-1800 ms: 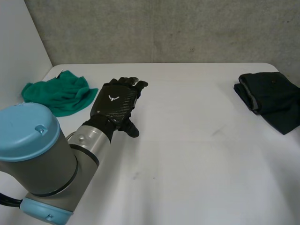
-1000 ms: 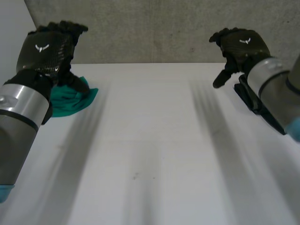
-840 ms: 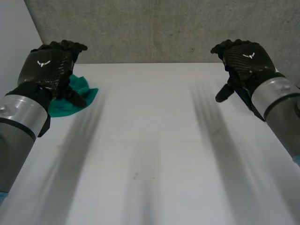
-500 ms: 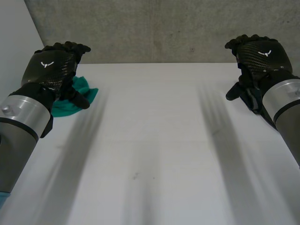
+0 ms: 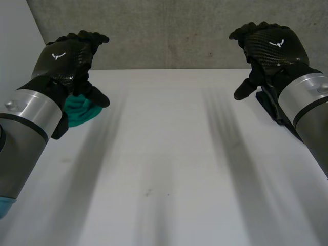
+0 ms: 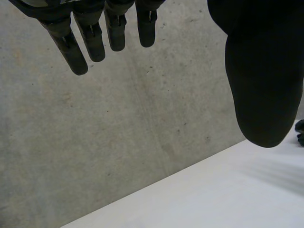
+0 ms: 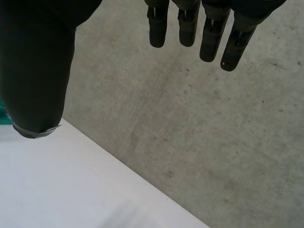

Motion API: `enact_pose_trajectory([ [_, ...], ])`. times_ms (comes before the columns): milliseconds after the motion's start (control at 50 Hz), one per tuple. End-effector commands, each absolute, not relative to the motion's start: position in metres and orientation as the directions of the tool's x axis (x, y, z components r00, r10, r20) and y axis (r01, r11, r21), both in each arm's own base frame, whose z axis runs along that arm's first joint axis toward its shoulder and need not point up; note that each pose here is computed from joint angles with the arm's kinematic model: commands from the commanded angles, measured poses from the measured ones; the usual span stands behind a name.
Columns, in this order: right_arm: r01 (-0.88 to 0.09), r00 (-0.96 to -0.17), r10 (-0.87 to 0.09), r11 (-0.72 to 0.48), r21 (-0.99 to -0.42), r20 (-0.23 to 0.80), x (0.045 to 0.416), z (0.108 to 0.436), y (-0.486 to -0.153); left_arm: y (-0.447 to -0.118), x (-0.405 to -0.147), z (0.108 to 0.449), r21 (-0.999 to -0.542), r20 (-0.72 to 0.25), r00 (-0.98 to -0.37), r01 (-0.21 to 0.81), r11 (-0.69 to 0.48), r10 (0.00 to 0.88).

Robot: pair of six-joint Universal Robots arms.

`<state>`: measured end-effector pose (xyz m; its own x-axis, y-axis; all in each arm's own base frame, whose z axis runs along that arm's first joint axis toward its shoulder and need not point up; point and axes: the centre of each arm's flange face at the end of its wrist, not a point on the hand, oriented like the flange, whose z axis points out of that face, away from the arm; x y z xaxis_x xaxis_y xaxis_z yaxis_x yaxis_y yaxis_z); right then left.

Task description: Fold the laundry.

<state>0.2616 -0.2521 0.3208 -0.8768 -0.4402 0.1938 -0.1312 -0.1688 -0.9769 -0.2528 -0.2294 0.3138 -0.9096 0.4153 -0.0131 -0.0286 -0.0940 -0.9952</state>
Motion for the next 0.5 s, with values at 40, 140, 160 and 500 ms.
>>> enact_pose_trajectory([
  [40, -0.147, -0.843, -0.504, -0.124, -0.981, 0.19, 0.268, 0.319, -0.233, -0.218, -0.261, 0.328, -0.979, 0.03, -0.888, -0.119, -0.166, 0.459],
  [140, -0.184, -0.835, -0.517, -0.065, -0.981, 0.191, 0.264, 0.299, -0.226, -0.219, -0.261, 0.326, -0.967, 0.033, -0.886, -0.145, -0.209, 0.462],
  [160, -0.188, -0.836, -0.513, -0.064, -0.98, 0.194, 0.263, 0.296, -0.226, -0.217, -0.262, 0.321, -0.968, 0.032, -0.882, -0.144, -0.204, 0.47],
  [500, -0.164, -0.848, -0.488, -0.129, -0.978, 0.207, 0.255, 0.292, -0.246, -0.231, -0.271, 0.275, -0.991, 0.028, -0.88, -0.088, -0.104, 0.473],
])
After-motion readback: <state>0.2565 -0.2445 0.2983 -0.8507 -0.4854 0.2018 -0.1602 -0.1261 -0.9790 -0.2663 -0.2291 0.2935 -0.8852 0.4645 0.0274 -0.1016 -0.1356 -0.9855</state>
